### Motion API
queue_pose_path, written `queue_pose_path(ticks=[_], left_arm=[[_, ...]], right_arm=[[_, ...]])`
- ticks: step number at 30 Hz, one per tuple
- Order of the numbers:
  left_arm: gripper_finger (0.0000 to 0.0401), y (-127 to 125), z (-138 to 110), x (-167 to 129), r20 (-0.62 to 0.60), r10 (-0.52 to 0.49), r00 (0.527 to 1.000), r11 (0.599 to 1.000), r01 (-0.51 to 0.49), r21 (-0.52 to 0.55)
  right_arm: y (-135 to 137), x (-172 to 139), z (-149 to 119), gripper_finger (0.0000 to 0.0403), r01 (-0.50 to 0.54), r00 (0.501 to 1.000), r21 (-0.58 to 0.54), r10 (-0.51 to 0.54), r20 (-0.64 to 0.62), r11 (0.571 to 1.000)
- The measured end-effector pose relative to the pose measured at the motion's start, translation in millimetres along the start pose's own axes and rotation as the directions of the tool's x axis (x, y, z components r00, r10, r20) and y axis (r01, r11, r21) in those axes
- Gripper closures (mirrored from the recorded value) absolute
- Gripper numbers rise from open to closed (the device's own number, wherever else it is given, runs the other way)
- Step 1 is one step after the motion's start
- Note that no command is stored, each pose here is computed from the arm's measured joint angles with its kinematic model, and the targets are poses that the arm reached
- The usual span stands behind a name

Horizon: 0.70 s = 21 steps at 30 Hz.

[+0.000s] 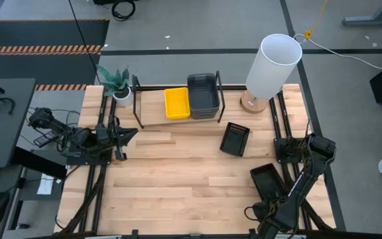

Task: Stack baskets on shelf by color
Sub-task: Stack the top small right black bin on top of the bottom small black bin, then stack the top small black bin on top of the bottom small black bin

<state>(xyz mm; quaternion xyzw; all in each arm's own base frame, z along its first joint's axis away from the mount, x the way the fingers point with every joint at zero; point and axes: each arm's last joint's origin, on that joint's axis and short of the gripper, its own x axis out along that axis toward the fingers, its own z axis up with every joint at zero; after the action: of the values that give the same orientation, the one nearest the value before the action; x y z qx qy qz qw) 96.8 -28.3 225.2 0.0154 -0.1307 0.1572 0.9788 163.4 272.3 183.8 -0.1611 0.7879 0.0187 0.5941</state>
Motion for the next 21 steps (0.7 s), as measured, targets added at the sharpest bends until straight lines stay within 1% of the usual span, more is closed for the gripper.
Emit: queue_pose_path(ticks=[4,7,16,19,21], left_arm=[[0.0373,0.0,0.0,0.0,0.000,0.000,1.000,1.000,0.000,0.000],[0.0373,0.0,0.0,0.0,0.000,0.000,1.000,1.000,0.000,0.000],[0.0361,0.0,0.0,0.0,0.000,0.000,1.000,1.000,0.000,0.000],[0.0362,0.0,0.0,0.0,0.000,0.000,1.000,1.000,0.000,0.000],[0.0365,0.0,0.0,0.0,0.000,0.000,1.000,1.000,0.000,0.000]], right_arm=[[0.9,0.1,-0.8,0.0315,0.003,1.000,0.016,-0.003,0.003,1.000],[0.4,-0.3,-1.4,0.0296,0.009,1.000,0.052,-0.009,-0.003,0.999],[0.1,-20.0,-3.5,0.0257,0.014,1.000,0.112,-0.013,-0.003,0.994],[-3.0,-20.1,-3.3,0.0251,0.048,0.999,0.178,-0.049,0.003,0.983],[-7.5,-20.5,-1.9,0.0251,0.102,0.993,0.222,-0.112,0.032,0.970]])
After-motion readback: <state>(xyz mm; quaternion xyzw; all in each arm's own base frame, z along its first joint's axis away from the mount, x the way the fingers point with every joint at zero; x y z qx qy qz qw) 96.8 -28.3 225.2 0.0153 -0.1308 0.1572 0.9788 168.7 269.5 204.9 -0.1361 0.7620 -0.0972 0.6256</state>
